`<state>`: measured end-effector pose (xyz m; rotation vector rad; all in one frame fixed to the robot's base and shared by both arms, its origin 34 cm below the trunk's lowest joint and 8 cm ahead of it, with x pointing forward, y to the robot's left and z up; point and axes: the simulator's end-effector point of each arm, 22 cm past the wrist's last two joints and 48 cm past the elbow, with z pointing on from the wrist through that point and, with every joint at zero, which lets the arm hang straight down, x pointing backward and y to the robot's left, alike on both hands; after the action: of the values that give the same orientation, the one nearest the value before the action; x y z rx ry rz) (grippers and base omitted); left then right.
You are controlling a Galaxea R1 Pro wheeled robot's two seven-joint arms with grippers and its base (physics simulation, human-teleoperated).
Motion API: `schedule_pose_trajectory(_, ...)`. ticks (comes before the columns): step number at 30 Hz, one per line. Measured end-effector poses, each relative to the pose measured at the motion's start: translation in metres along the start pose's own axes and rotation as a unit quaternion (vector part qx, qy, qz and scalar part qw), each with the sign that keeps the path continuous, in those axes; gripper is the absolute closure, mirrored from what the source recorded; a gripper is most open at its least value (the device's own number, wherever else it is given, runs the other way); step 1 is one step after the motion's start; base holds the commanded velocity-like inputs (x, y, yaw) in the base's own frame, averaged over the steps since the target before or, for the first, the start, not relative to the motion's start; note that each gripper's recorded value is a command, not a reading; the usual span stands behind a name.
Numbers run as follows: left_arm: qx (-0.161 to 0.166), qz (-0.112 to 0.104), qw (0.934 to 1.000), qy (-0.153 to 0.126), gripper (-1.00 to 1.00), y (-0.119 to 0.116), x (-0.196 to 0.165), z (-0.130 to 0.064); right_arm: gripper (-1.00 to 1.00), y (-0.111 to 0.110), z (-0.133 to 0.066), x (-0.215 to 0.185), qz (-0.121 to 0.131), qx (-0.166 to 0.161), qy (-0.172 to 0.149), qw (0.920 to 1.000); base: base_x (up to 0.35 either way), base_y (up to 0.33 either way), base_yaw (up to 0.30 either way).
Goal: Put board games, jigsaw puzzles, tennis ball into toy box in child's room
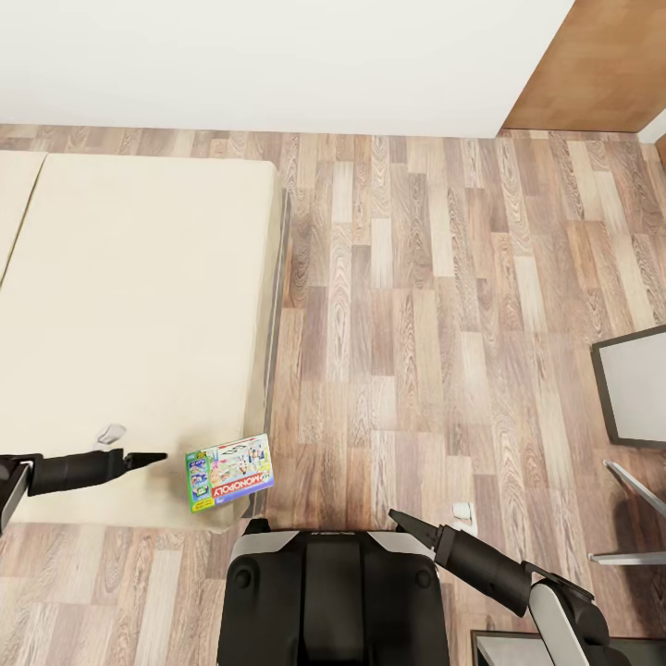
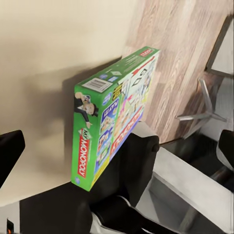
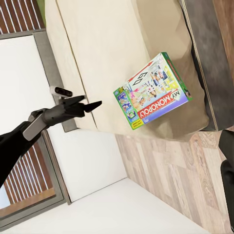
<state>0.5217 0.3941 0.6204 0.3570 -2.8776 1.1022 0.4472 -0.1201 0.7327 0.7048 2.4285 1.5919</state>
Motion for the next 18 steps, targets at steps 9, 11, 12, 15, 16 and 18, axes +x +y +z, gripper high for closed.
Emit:
schedule_pose_trajectory(9, 0.038, 0.001, 0.9993, -0.001, -1.0, -0.016, -0.001, -0.005, -1.0, 0.0, 0.0, 0.0, 0.0, 0.0, 0.0, 1.0, 0.0, 0.0, 0.0)
schedule_pose_trajectory(11, 0.045, 0.002, 0.999, -0.002, -1.0, -0.018, -0.003, -0.011, -1.0, 0.0, 0.0, 0.0, 0.0, 0.0, 0.0, 1.0, 0.0, 0.0, 0.0)
schedule_pose_trajectory(12, 0.048, 0.002, 0.9989, -0.002, -1.0, -0.019, -0.003, -0.012, -1.0, 0.0, 0.0, 0.0, 0.0, 0.0, 0.0, 1.0, 0.0, 0.0, 0.0)
schedule_pose_trajectory(15, 0.06, 0.003, 0.9982, -0.003, -1.0, -0.023, -0.004, -0.018, -1.0, 0.0, 0.0, 0.0, 0.0, 0.0, 0.0, 1.0, 0.0, 0.0, 0.0)
schedule_pose_trajectory(16, 0.064, 0.003, 0.998, -0.003, -1.0, -0.025, -0.005, -0.019, -1.0, 0.0, 0.0, 0.0, 0.0, 0.0, 0.0, 1.0, 0.0, 0.0, 0.0)
schedule_pose_trajectory(18, 0.073, 0.003, 0.9973, -0.003, -1.0, -0.028, -0.005, -0.021, -1.0, 0.0, 0.0, 0.0, 0.0, 0.0, 0.0, 1.0, 0.0, 0.0, 0.0)
